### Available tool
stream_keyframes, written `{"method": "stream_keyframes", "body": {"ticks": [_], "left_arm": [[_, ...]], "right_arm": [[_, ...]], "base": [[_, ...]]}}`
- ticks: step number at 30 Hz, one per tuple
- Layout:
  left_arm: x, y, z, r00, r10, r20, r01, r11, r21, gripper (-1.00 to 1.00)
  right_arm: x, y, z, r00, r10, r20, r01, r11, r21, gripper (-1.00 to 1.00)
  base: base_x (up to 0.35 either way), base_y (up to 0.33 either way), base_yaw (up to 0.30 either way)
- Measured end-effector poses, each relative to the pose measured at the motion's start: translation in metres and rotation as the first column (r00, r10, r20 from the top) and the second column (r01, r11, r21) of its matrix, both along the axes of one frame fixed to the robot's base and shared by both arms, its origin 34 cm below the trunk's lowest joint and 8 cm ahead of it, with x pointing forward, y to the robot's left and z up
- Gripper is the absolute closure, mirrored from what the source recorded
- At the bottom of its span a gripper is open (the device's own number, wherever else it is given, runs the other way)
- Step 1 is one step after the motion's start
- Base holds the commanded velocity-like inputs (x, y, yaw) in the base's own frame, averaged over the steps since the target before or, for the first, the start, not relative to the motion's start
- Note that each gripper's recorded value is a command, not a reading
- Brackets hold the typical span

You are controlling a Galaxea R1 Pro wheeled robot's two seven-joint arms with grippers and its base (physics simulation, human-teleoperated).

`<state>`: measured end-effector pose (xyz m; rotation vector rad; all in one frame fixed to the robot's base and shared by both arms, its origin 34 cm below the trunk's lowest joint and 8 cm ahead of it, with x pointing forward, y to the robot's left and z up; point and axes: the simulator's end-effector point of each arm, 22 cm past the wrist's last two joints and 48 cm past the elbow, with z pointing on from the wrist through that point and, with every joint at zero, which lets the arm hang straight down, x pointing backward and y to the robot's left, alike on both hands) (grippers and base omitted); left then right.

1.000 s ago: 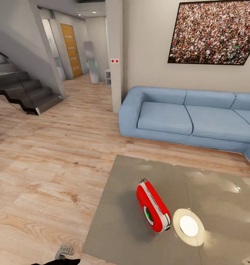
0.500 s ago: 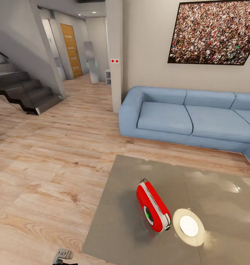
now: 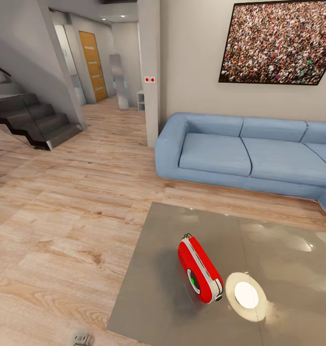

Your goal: Turn on the radio receiver that's on the table in the living room.

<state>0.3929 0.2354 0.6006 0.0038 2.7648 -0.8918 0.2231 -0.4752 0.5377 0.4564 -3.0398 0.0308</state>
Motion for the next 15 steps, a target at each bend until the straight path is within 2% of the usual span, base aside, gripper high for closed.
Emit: {"method": "stream_keyframes", "body": {"ticks": [4, 11, 13, 15], "left_arm": [[-0.018, 0.004, -0.013, 1.000, 0.009, -0.030, -0.009, 1.000, 0.027, 1.00], [-0.086, 0.027, -0.054, 0.989, 0.055, -0.137, -0.034, 0.987, 0.154, 1.00], [-0.116, 0.032, -0.066, 0.983, 0.070, -0.172, -0.036, 0.980, 0.195, 1.00], [-0.129, 0.033, -0.070, 0.979, 0.079, -0.189, -0.037, 0.976, 0.214, 1.00]], "right_arm": [[-0.012, 0.025, -0.007, 1.000, -0.011, -0.024, 0.012, 1.000, 0.029, -1.00], [-0.030, 0.082, -0.018, 0.998, -0.025, -0.059, 0.030, 0.995, 0.097, -1.00], [-0.033, 0.106, -0.023, 0.998, -0.026, -0.064, 0.034, 0.992, 0.120, -1.00], [-0.034, 0.118, -0.025, 0.998, -0.027, -0.064, 0.035, 0.991, 0.130, -1.00]], "base": [[0.000, 0.000, 0.000], [0.000, 0.000, 0.000], [0.000, 0.000, 0.000], [0.000, 0.000, 0.000]]}}
